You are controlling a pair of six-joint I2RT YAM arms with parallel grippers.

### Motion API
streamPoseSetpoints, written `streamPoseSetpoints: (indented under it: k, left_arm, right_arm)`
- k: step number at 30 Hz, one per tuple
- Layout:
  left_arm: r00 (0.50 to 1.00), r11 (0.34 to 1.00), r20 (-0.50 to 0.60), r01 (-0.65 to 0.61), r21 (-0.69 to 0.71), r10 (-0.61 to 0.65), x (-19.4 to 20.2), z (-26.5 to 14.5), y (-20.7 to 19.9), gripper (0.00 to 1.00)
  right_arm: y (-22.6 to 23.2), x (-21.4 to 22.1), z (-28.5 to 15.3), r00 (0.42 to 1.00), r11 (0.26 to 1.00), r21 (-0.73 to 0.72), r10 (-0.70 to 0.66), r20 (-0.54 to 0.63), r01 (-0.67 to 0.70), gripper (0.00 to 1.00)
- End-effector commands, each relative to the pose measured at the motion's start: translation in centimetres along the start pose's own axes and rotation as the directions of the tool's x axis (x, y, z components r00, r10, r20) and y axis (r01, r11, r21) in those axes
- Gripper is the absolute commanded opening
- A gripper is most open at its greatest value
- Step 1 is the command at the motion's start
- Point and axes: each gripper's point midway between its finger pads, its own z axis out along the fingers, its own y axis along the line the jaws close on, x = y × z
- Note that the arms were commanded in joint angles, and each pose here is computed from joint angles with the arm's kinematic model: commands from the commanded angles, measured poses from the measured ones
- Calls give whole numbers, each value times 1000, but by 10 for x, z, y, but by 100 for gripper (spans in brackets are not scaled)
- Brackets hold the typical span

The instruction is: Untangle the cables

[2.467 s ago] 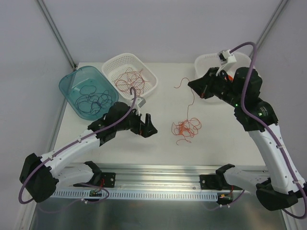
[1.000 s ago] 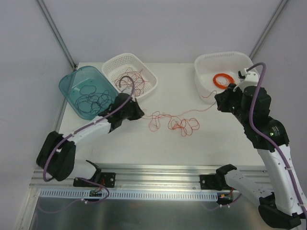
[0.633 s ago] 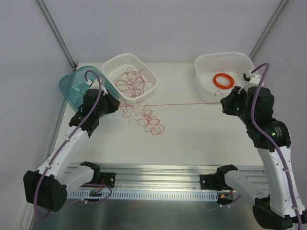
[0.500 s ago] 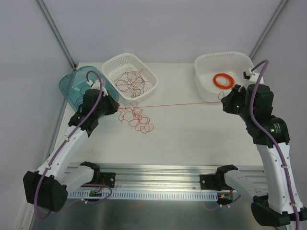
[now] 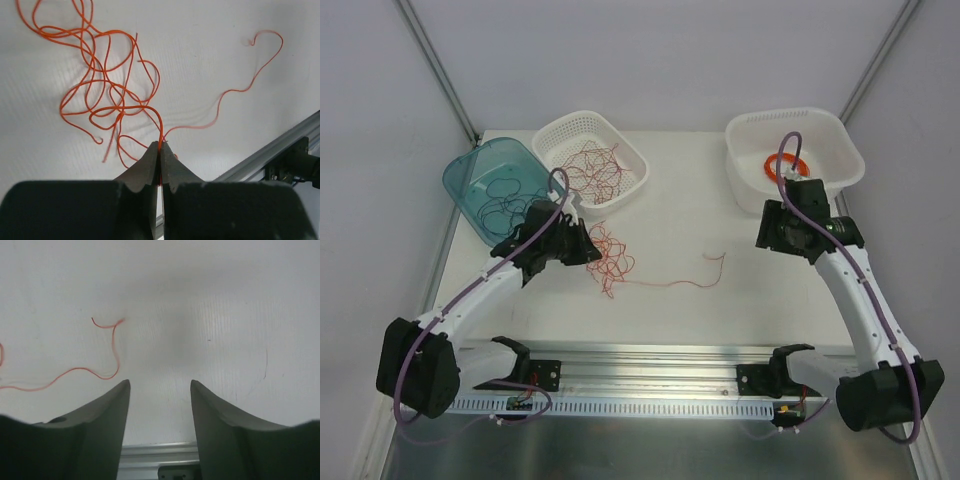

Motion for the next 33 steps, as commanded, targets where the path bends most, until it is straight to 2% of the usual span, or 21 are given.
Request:
streamPoseSetpoints:
  k: [1,3,6,10,12,14,18,24,33]
  left_arm:
    - [1000,997,-6,17,76,-17,4,14,-18,0]
    - [999,997,-34,8,80,-5,10,24,-22,0]
    - [998,997,-61,-8,82,13,15,35,-24,0]
    - [996,996,-84,-13,86,20,18,41,-26,0]
    - [996,996,-88,-15,85,23,18,43,-25,0]
    - [995,996,-95,-15,91,23,20,43,-27,0]
    - [995,995,-101,-17,96,27,23,43,-29,0]
    - [995,996,-97,-9,92,18,23,42,-28,0]
    - [995,997,-100,-1,79,8,26,43,-25,0]
  right_arm:
    - [4,18,11,992,995,-11,-97,-81,97,59]
    - [20,20,12,983,983,-64,-175,-63,171,64]
    - [57,24,10,948,928,-212,-318,-22,306,65]
    - [119,49,7,881,775,-471,-472,9,420,65]
    - [145,65,12,837,692,-549,-547,25,469,65]
    - [166,85,20,787,616,-609,-616,24,501,65]
    - [190,114,37,710,529,-668,-704,-3,523,65]
    - [198,148,78,633,511,-681,-769,-90,524,65]
    - [217,181,83,575,444,-751,-811,-104,489,55]
